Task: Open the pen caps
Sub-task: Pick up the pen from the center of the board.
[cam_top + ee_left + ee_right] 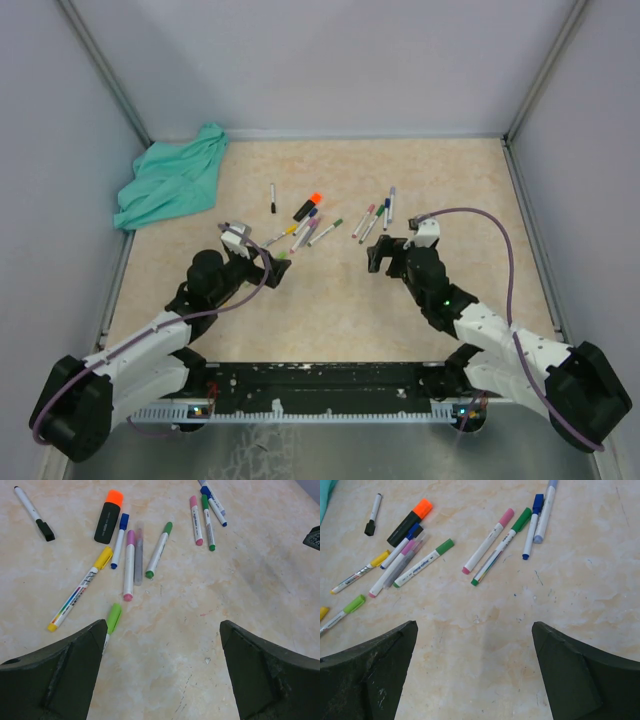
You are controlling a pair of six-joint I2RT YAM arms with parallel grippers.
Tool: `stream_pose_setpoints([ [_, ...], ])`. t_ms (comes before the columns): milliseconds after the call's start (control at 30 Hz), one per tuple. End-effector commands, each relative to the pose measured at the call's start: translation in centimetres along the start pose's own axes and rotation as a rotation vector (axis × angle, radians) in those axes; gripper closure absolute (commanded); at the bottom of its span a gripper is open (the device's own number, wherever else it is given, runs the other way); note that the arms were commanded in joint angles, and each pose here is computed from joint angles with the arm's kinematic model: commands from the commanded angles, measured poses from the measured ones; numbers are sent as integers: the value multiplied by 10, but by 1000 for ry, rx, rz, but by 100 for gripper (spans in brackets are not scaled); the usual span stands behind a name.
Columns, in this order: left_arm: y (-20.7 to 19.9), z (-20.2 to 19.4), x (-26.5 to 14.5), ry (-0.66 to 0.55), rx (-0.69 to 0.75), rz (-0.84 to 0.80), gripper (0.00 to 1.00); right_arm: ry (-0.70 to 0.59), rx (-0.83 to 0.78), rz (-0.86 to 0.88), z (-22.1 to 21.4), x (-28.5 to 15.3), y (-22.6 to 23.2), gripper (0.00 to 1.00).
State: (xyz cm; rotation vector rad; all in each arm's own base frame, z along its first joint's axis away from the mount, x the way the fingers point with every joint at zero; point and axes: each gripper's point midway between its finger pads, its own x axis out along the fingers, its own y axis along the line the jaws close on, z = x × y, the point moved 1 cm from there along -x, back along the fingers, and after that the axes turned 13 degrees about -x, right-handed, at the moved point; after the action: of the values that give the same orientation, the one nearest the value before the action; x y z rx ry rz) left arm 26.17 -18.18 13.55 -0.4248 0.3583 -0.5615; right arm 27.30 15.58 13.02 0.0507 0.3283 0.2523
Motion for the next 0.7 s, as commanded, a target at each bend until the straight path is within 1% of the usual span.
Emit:
stream_pose_setpoints([
  [0, -6, 7, 0, -32, 28, -45, 0, -92, 29, -19, 18, 2, 0, 1],
  [300, -6, 9, 0, -48, 35, -44, 0, -119, 24, 14, 21, 2, 5, 1],
  [400, -3, 11, -1, -60, 37, -30, 0, -143, -11, 80, 22, -1, 14, 1],
  [667, 7, 17, -6, -113, 53, 25, 0, -243, -159, 354, 23, -18, 50, 1],
])
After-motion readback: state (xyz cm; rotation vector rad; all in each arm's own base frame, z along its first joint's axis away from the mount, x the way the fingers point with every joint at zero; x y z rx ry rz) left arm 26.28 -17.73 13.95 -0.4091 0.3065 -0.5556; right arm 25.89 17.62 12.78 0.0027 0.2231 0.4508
